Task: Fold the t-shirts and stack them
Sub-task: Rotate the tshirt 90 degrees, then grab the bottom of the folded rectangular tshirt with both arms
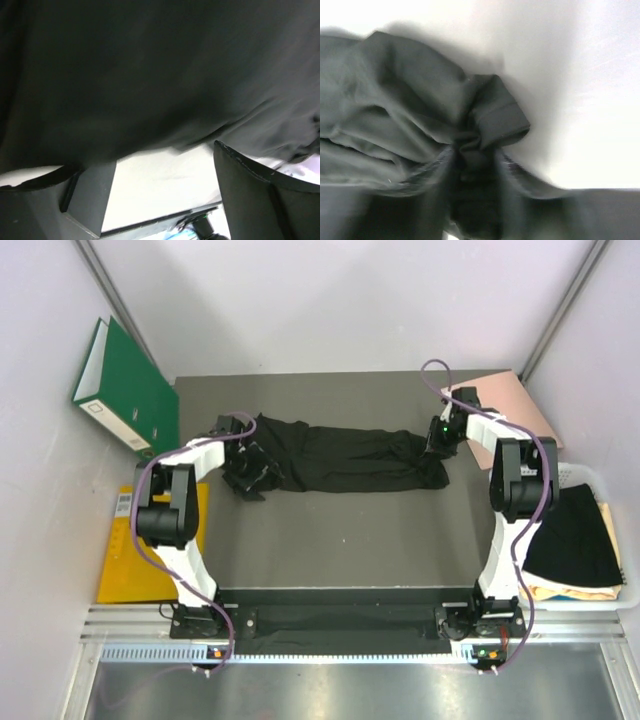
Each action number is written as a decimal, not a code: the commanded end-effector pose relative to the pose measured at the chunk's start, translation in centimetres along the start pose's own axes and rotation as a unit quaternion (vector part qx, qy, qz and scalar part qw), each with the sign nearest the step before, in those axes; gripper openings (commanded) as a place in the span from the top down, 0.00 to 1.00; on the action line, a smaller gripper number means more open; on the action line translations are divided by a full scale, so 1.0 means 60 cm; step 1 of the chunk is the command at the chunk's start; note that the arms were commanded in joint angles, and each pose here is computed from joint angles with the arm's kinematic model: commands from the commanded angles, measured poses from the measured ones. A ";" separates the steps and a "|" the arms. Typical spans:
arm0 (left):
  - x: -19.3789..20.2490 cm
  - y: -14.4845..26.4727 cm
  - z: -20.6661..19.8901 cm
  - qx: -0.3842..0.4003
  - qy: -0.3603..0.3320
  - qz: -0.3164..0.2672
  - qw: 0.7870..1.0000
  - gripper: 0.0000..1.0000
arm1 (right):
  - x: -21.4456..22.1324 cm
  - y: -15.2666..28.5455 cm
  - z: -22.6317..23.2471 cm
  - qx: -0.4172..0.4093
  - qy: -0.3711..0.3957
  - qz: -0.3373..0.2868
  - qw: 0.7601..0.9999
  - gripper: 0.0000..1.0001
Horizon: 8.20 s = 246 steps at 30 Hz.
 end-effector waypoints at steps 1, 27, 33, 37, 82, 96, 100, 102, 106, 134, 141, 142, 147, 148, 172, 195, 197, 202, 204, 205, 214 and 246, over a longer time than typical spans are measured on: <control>-0.054 -0.055 -0.020 -0.016 0.005 -0.046 0.999 0.21 | 0.072 -0.004 0.023 -0.022 -0.038 0.044 0.998 0.85; -0.124 -0.033 -0.254 0.167 -0.086 -0.021 0.982 0.01 | 0.266 0.199 0.146 -0.081 -0.010 0.135 0.987 0.00; 0.014 -0.003 -0.150 0.139 -0.095 0.035 0.985 0.01 | 0.190 0.195 0.148 -0.067 0.016 0.094 0.993 0.00; 0.126 -0.025 -0.097 0.123 -0.089 0.085 0.985 0.03 | 0.151 0.172 0.140 -0.061 0.013 0.085 0.994 0.00; 0.375 0.099 0.213 -0.305 -0.239 0.132 0.912 0.26 | 0.082 0.096 0.161 -0.131 0.032 0.066 0.989 0.00; 0.244 0.184 0.013 -0.136 -0.262 -0.102 0.950 0.01 | -0.090 -0.069 0.268 -0.215 -0.007 -0.059 0.975 0.00; 0.180 0.182 -0.047 -0.086 -0.225 -0.110 0.964 0.01 | -0.122 -0.110 0.296 -0.208 -0.007 -0.059 0.976 0.01; 0.162 0.181 -0.068 -0.073 -0.229 -0.117 0.964 0.01 | -0.147 -0.130 0.311 -0.205 -0.005 -0.074 0.976 0.02; 0.127 0.196 -0.111 -0.026 -0.226 -0.130 0.965 0.01 | -0.152 -0.158 0.340 -0.190 -0.008 -0.078 0.979 0.18; 0.109 0.108 -0.143 -0.004 -0.203 -0.054 0.978 0.01 | -0.345 -0.062 0.271 -0.197 -0.027 -0.275 0.941 0.06; 0.116 0.096 -0.081 -0.041 -0.245 -0.038 0.968 0.01 | -0.240 0.069 0.287 -0.132 0.087 -0.212 0.964 0.00; 0.117 0.094 -0.069 -0.049 -0.249 -0.037 0.966 0.01 | -0.210 0.081 0.290 -0.105 0.117 -0.196 0.968 0.00; 0.123 0.082 -0.012 -0.085 -0.257 -0.022 0.962 0.01 | -0.069 0.222 0.381 -0.108 0.249 -0.181 0.945 0.00; 0.122 0.088 0.000 -0.106 -0.252 -0.013 0.962 0.01 | -0.024 0.211 0.379 -0.131 0.246 -0.139 0.950 0.00; 0.206 0.055 0.132 -0.150 -0.194 0.155 0.957 0.03 | 0.316 0.149 0.477 -0.295 0.109 0.287 0.905 0.55; 0.242 0.080 0.138 -0.032 -0.094 0.096 0.990 0.01 | 0.446 0.168 0.502 -0.327 0.138 0.376 0.856 0.53; 0.243 0.082 0.140 -0.028 -0.094 0.092 0.991 0.01 | 0.453 0.165 0.513 -0.330 0.141 0.377 0.854 0.52; 0.242 0.089 0.154 -0.041 -0.097 0.080 0.991 0.01 | 0.473 0.147 0.529 -0.329 0.147 0.389 0.848 0.52; 0.242 0.092 0.156 -0.041 -0.098 0.077 0.991 0.01 | 0.480 0.139 0.526 -0.320 0.149 0.391 0.850 0.52; 0.242 0.095 0.155 -0.039 -0.099 0.074 0.992 0.01 | 0.484 0.134 0.524 -0.317 0.149 0.394 0.850 0.52; 0.237 0.122 0.116 0.009 -0.113 0.052 0.992 0.01 | 0.477 0.094 0.522 -0.284 0.176 0.386 0.860 0.54; 0.257 0.109 0.143 -0.009 -0.253 -0.011 0.967 0.09 | 0.371 0.179 0.473 -0.201 0.240 0.269 0.911 0.96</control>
Point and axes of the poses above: each gripper's point midway between its finger pads, its own y axis back along the fingers, its own z axis along the line the jaws close on, x = y × z, the point moved 4 cm from there along y, back along the fingers, and after that the axes turned 8 degrees about y, right-handed, at the moved point
